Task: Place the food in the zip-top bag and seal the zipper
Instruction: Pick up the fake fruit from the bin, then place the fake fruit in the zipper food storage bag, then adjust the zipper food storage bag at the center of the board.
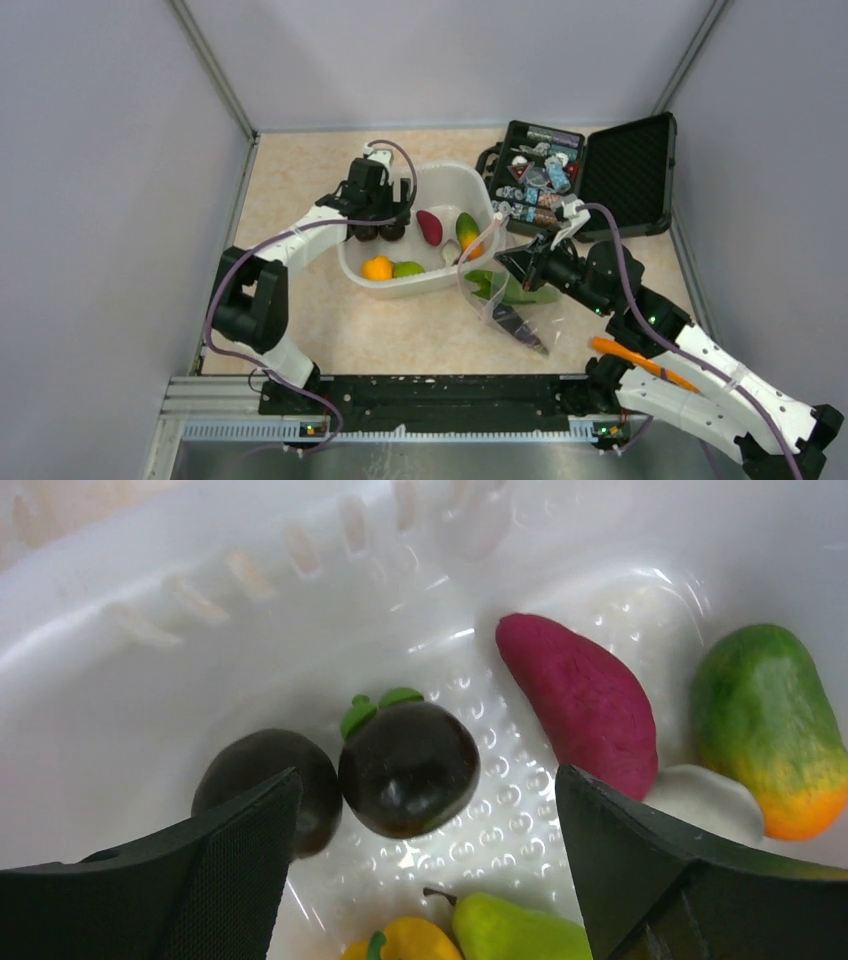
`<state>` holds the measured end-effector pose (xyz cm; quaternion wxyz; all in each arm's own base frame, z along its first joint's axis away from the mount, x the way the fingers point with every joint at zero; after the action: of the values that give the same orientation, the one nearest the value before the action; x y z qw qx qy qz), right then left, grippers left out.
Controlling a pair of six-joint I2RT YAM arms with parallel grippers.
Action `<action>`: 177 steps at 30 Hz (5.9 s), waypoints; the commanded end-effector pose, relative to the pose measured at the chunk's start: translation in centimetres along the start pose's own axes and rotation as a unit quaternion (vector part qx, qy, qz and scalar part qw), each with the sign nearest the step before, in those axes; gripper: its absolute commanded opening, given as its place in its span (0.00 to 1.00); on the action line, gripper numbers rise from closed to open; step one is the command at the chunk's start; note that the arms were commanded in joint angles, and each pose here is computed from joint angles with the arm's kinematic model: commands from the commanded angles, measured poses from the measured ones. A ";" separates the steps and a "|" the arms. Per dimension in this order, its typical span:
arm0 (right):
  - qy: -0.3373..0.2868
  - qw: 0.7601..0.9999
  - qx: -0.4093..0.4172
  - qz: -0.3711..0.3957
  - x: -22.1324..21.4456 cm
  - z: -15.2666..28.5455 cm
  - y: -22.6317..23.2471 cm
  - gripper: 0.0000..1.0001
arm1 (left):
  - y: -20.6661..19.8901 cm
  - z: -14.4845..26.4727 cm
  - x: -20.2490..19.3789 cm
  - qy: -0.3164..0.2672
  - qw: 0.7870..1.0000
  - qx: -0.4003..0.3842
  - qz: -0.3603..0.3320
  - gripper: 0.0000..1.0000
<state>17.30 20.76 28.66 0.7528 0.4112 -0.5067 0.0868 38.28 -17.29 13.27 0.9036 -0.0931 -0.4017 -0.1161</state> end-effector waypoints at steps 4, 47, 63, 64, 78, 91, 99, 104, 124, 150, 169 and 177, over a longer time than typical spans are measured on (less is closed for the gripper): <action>-0.032 0.999 0.020 -0.008 1.5 0.7 0.9 0.00 | -0.9 -1.7 3.9 -0.003 0.999 -0.042 -0.032 0.90; -0.043 0.999 0.008 -0.008 1.9 0.4 0.5 0.00 | -1.0 -1.2 0.7 0.039 0.999 -0.011 -0.030 0.44; -0.047 0.999 -0.012 -0.020 1.7 0.5 -0.3 0.00 | -5.9 7.2 5.9 -0.095 0.982 -0.163 -0.009 0.42; -0.048 0.999 -0.016 -0.020 1.7 0.5 -0.4 0.00 | -6.3 7.8 6.0 -0.101 0.979 -0.175 -0.008 0.42; -0.043 0.997 -0.051 -0.023 1.5 -0.4 -1.4 0.00 | -14.1 20.5 6.1 -0.249 0.887 -0.388 -0.019 0.44; -0.070 0.996 -0.023 -0.056 1.8 0.0 -0.7 0.00 | -20.5 20.8 2.5 -0.204 0.858 -0.464 -0.086 0.46; -0.073 0.995 -0.015 -0.061 2.0 0.4 -0.4 0.00 | -23.8 19.9 2.5 -0.193 0.858 -0.450 -0.155 0.47; -0.085 0.994 -0.002 -0.064 2.6 1.0 0.1 0.00 | -24.6 17.6 1.8 -0.179 0.877 -0.414 -0.164 0.47; -0.104 0.990 0.030 -0.093 3.8 1.3 1.5 0.00 | -27.3 16.5 3.9 -0.221 0.872 -0.421 -0.117 0.61; -0.200 0.954 -0.137 -0.175 5.1 5.2 -4.5 0.00 | -24.3 20.7 5.6 -0.287 0.866 -0.392 -0.117 0.79; -0.202 0.972 0.007 -0.122 8.1 6.6 1.2 0.00 | -24.4 16.9 4.5 -0.189 0.912 -0.342 -0.125 0.85; -0.177 0.977 -0.037 -0.113 6.7 5.7 -0.4 0.00 | -22.3 20.7 6.0 -0.273 0.891 -0.340 -0.123 0.92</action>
<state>16.45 14.77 33.41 0.6813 0.4492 -0.5705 -0.0925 21.86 -35.44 28.42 0.7073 -0.3523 -0.5091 -0.3412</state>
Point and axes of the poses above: each gripper's point midway between its finger pads, its own z axis back along the fingers, its own y axis along the line the jaws close on, x = y × z, the point moved 2 cm from there along z, back along the fingers, and after that the axes turned 7 degrees about -z, right-handed, at the moved point
